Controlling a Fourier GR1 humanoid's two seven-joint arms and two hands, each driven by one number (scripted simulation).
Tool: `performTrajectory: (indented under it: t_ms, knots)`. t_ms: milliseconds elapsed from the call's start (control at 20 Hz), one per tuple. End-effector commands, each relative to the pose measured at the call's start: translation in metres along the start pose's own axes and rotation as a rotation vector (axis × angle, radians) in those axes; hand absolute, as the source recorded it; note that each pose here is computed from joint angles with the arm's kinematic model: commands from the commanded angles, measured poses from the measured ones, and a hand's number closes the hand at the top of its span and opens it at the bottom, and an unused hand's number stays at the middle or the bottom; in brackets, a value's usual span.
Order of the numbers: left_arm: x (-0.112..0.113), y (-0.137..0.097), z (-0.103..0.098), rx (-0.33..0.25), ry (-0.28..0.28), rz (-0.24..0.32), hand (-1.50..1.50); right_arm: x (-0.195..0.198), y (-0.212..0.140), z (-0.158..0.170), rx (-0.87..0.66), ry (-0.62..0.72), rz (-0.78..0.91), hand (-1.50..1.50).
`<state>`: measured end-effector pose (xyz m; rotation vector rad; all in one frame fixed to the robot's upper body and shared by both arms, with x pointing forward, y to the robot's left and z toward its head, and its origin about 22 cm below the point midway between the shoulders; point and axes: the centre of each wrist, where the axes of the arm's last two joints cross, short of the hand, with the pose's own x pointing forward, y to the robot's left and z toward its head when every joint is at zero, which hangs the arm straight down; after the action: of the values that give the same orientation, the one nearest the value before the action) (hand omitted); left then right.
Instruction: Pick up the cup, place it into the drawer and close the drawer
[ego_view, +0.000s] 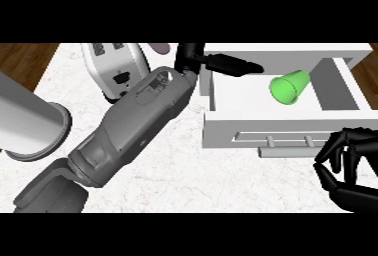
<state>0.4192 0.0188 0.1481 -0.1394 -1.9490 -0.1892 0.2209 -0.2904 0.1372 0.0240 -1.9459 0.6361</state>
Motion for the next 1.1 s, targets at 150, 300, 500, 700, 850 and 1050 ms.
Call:
performTrajectory:
  t_ms: [150,300,500,700,850,1050]
  knots:
    - [0.005,0.061,0.005,0.058,0.005,0.031,-1.5,0.001,0.013,-0.004,-0.019,0.094,0.156,1.5]
    - [0.013,0.077,0.016,0.069,0.014,0.045,-1.5,-0.016,0.034,-0.007,-0.007,0.117,0.197,1.5]
    - [0.008,0.117,0.035,0.088,0.018,0.064,-1.5,-0.024,0.041,-0.035,-0.004,0.125,0.301,1.5]
    - [0.001,0.143,0.057,0.08,0.053,0.065,-1.5,-0.041,0.059,-0.05,0.085,0.146,0.431,1.5]
    - [0.0,0.162,0.068,0.11,0.049,0.086,-1.5,-0.065,0.062,-0.048,0.17,0.196,0.561,1.5]
    - [0.008,0.167,0.084,0.122,0.04,0.066,-1.5,-0.091,0.081,-0.054,0.217,0.195,0.7,1.5]
